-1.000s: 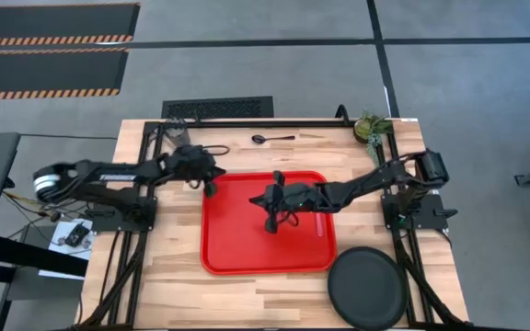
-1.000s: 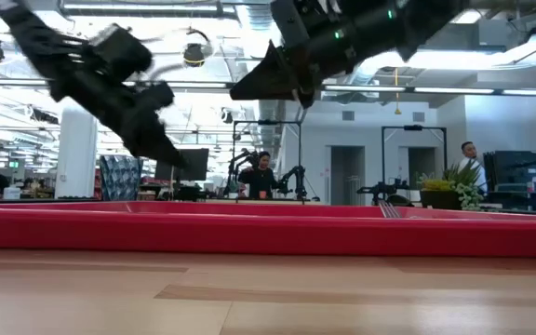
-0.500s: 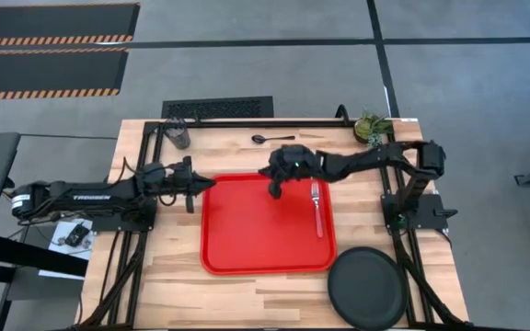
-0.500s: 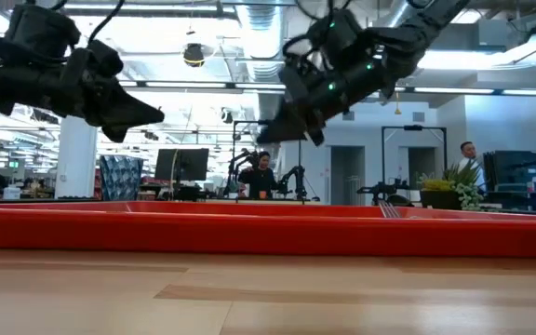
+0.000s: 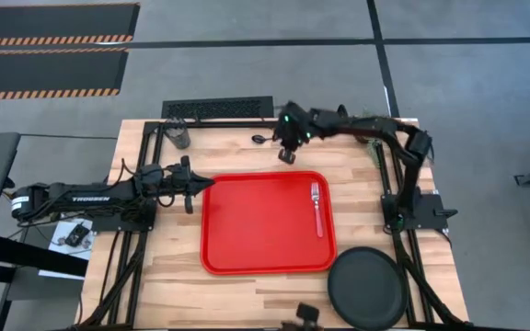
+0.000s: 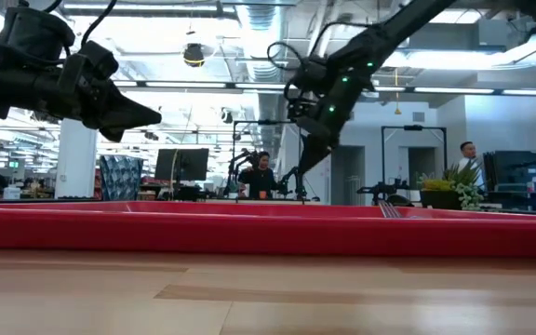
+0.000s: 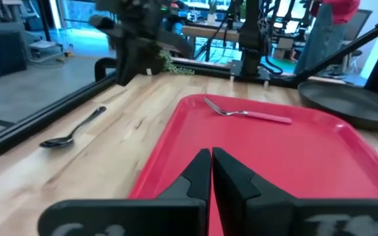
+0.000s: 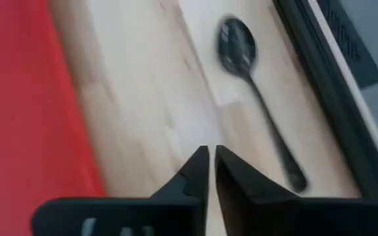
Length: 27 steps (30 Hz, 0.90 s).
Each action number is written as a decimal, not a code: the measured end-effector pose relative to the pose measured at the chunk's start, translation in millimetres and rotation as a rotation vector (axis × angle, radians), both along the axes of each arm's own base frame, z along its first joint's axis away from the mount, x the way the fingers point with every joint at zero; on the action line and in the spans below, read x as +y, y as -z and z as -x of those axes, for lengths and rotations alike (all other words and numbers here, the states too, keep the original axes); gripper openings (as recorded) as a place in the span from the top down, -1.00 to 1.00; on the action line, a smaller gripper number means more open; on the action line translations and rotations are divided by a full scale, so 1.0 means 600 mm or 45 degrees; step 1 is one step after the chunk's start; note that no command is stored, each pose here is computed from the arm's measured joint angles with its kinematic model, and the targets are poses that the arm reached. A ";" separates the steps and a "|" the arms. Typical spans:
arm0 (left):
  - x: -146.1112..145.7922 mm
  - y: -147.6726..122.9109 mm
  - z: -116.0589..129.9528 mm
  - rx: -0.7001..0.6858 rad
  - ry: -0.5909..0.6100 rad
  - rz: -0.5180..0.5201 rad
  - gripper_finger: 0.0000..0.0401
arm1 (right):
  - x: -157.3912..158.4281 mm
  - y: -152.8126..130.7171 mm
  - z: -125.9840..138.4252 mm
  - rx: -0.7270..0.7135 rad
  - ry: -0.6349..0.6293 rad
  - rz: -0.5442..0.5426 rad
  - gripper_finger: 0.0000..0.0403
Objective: Pick and place plate/cup/fork/spoon on tray
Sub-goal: Put the black spoon to the left of the red fork on the red tray
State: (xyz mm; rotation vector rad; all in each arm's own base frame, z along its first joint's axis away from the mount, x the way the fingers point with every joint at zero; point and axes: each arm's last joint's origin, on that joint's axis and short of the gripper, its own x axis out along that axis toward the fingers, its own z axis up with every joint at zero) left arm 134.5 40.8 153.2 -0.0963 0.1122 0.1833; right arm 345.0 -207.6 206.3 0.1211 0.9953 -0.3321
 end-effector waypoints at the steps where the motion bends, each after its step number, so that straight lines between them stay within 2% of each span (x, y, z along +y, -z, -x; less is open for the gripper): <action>1: 0.001 0.000 0.000 0.001 -0.004 -0.007 0.99 | -0.017 0.001 -0.003 0.035 -0.011 -0.007 0.67; 8: 0.009 -0.001 0.003 -0.004 -0.050 -0.022 0.99 | -0.103 0.016 -0.052 0.199 -0.153 0.007 0.33; 12: 0.011 0.000 0.004 0.002 -0.056 -0.018 0.99 | -0.130 0.030 -0.077 0.255 -0.231 -0.023 0.25; 20: 0.011 0.002 0.004 0.017 -0.052 -0.008 0.99 | -0.152 0.068 -0.107 0.335 -0.283 -0.069 0.34; 27: 0.011 0.002 0.004 0.016 -0.053 -0.003 0.99 | -0.163 0.078 -0.103 0.341 -0.297 -0.094 0.44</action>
